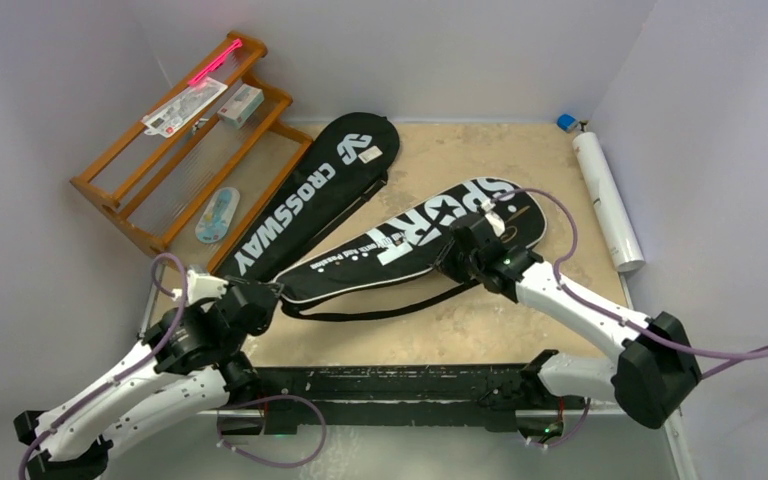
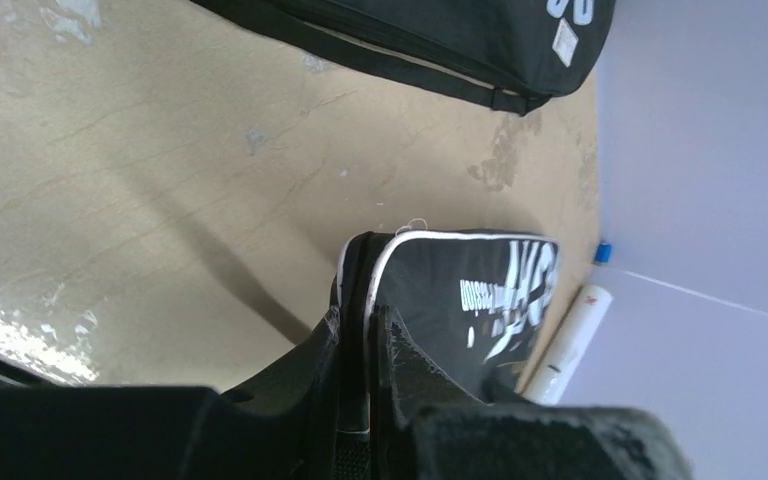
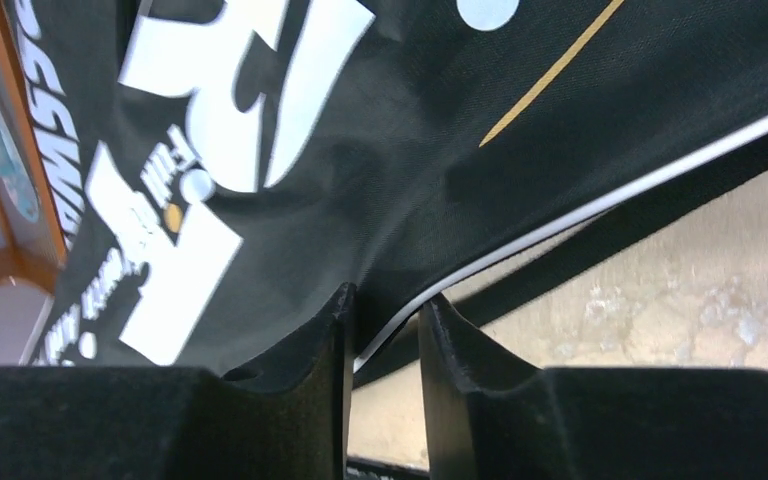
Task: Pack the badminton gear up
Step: Place the racket bag at the center of the board.
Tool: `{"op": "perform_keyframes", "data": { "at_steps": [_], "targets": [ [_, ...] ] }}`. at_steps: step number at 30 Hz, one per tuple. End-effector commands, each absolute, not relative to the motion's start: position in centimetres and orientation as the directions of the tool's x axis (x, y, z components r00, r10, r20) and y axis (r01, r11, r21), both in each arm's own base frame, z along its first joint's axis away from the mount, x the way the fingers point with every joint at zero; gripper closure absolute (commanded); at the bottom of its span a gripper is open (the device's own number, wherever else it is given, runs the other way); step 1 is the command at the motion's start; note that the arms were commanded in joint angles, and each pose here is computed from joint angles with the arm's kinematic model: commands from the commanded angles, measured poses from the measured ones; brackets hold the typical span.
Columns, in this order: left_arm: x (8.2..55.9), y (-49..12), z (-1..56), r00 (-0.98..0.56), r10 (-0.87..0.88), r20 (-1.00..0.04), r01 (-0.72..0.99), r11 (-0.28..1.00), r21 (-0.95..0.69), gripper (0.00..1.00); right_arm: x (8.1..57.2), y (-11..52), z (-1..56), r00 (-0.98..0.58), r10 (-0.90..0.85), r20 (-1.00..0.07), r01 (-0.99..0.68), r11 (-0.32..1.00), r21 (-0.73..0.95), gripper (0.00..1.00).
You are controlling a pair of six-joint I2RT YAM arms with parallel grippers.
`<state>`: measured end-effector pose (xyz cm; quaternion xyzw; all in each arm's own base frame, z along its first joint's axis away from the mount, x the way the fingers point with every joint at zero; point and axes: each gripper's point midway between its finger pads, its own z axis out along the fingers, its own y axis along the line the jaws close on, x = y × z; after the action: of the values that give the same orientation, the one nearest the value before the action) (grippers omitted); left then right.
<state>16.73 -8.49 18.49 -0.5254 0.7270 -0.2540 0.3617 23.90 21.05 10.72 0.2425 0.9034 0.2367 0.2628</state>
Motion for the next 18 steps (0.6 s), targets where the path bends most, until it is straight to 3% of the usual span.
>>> {"op": "perform_keyframes", "data": {
  "at_steps": [1,3,5,10,13,16,18],
  "targets": [
    [18.3,-11.7,18.2,-0.252,-0.935,-0.248,-0.513,0.346,-0.786,1.00,29.1,22.8,16.6,-0.688,0.536,-0.490,0.166,0.773,0.613,0.76],
    [18.9,-12.6,17.0,-0.266,-0.927,-0.264,-0.522,0.368,-0.769,1.00,31.4,23.2,18.4,-0.702,0.509,-0.499,0.101,0.764,0.637,0.83],
    [19.8,-13.9,16.1,-0.287,-0.912,-0.294,-0.509,0.405,-0.760,1.00,34.0,23.2,19.6,-0.703,0.486,-0.520,0.051,0.763,0.644,0.83],
    [24.5,-17.4,15.5,-0.330,-0.833,-0.444,-0.431,0.552,-0.714,0.99,42.1,20.7,21.5,-0.670,0.410,-0.619,0.005,0.836,0.548,0.77],
    [26.8,-17.7,15.2,-0.343,-0.790,-0.508,-0.499,0.612,-0.614,0.97,44.0,20.1,21.6,-0.705,0.354,-0.615,-0.043,0.844,0.535,0.71],
    [28.4,-18.4,17.4,-0.385,-0.700,-0.601,-0.450,0.711,-0.540,0.89,43.0,20.5,22.2,-0.722,0.287,-0.630,-0.141,0.831,0.539,0.25],
    [28.9,-18.6,18.7,-0.394,-0.662,-0.638,-0.401,0.748,-0.529,0.75,41.9,19.9,22.5,-0.693,0.285,-0.662,-0.162,0.833,0.529,0.07]
  ]
}}
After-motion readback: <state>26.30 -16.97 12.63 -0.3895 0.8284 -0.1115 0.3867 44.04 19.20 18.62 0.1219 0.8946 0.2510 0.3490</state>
